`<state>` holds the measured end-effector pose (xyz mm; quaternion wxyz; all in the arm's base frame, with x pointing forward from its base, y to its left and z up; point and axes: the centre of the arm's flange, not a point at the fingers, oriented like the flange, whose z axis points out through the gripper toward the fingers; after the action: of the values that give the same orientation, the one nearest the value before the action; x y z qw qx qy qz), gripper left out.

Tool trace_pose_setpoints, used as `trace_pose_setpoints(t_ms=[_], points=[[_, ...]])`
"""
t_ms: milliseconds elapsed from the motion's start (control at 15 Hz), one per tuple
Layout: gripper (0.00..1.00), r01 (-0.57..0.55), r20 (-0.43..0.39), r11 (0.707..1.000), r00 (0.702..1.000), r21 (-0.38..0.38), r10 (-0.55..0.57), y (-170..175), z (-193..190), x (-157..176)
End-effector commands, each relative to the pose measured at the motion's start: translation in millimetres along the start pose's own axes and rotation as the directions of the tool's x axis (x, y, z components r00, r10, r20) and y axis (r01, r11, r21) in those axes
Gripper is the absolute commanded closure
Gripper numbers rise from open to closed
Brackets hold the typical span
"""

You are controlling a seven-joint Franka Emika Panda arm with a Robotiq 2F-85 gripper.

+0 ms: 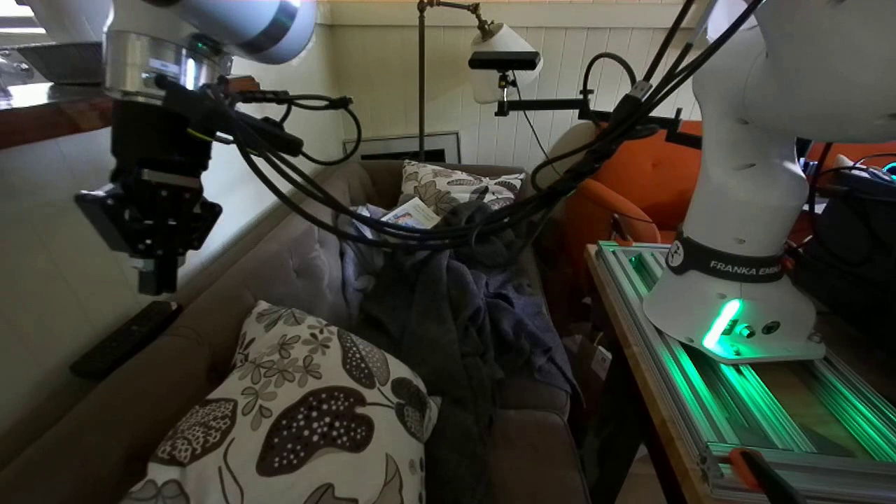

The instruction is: Move the pillow on the left slightly to the left

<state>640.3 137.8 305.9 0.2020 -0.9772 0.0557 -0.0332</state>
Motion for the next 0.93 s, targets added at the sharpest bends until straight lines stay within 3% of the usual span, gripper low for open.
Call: trace_pose_setpoints(t_ms=[0,67,133,467,533,733,867], points=[[0.96,-0.159,-0.044,0.980,0.987,-0.119,0.155,45.0,-5.5,-11.2],[0.96,-0.086,-0.022,0.994,0.996,-0.064,0.085,32.3,-0.1,1.2],[0.86,-0.101,-0.021,0.992,0.995,-0.074,0.100,41.1,0.8,0.9],[0.86,-0.089,-0.017,0.994,0.996,-0.063,0.088,34.6,2.1,0.2],[0.96,-0.089,-0.017,0.994,0.996,-0.063,0.088,34.3,2.1,0.1],[0.96,-0.197,-0.086,0.979,0.978,-0.055,0.192,68.7,-11.6,22.2],[0.96,-0.309,-0.138,0.950,0.944,-0.056,0.299,115.8,-27.1,34.2]])
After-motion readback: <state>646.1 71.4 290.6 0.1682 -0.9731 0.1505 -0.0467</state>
